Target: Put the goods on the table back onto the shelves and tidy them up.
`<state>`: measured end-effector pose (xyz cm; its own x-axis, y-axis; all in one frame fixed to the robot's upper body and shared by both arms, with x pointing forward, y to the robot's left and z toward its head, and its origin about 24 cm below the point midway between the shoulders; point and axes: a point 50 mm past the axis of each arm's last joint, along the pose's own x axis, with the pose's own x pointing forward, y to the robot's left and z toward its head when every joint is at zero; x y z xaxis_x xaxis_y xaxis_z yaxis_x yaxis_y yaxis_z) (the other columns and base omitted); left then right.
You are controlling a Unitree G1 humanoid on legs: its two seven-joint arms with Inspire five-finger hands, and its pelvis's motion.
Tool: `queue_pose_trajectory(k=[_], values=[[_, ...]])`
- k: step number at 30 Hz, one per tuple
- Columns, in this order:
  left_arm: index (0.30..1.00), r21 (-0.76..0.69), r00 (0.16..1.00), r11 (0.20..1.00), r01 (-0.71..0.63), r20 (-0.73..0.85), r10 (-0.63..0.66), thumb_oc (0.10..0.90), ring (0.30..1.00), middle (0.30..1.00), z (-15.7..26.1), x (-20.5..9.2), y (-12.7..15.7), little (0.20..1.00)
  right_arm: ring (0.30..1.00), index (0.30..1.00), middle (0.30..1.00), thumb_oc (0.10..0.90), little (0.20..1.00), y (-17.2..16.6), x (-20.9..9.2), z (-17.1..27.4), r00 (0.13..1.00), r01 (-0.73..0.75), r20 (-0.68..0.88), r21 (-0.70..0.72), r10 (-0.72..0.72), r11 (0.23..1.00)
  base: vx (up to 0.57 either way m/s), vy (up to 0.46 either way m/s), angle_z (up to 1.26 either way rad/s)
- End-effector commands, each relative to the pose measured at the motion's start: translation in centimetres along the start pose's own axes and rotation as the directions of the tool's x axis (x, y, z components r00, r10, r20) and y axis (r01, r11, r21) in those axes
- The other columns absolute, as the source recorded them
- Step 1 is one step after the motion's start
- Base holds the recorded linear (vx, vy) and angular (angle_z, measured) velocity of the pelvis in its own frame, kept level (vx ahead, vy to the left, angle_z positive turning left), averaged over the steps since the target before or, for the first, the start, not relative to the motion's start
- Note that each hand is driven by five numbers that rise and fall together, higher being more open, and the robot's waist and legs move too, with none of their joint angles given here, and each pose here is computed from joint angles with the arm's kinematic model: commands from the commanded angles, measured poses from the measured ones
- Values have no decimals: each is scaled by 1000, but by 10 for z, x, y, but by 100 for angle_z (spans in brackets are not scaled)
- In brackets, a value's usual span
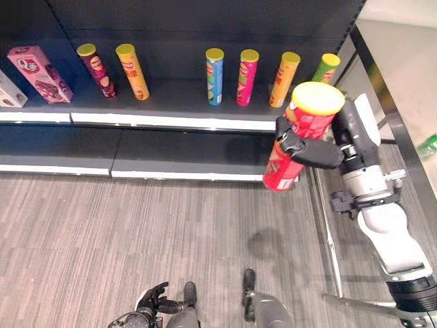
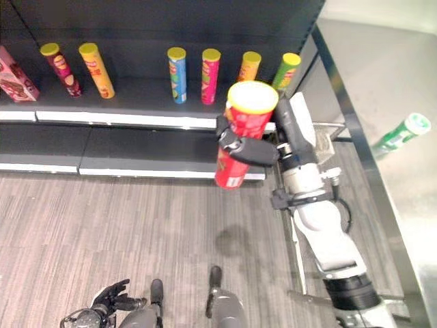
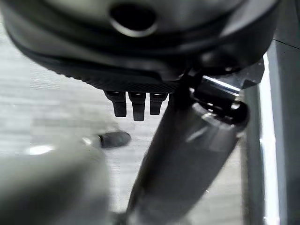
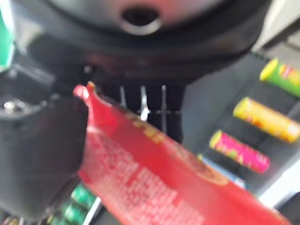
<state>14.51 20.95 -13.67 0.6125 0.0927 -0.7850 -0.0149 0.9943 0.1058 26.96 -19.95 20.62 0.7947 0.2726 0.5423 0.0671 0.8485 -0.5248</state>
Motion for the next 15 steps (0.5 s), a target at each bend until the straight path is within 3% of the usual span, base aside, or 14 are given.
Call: queue_pose_trajectory(k=[1, 8, 15], values=[[900, 0, 999, 999, -51, -2, 51, 800, 900, 900, -13, -10, 21, 900, 300, 300, 300, 400, 300, -14, 23, 61, 940, 55, 339, -25, -44, 998, 235, -76, 29], [900, -50, 998, 997, -59, -11, 59, 800, 900, 900, -16, -11, 19, 900, 300, 300, 300, 400, 300, -16, 23, 53, 955, 64, 292, -58, -45, 996, 191, 57, 26], [900, 21, 993, 995, -98, -63, 99, 800, 900, 900, -27, -13, 29, 900, 300, 300, 300, 400, 300, -14, 21, 50, 958, 79, 282, -63, -58, 995, 348, 334, -24]])
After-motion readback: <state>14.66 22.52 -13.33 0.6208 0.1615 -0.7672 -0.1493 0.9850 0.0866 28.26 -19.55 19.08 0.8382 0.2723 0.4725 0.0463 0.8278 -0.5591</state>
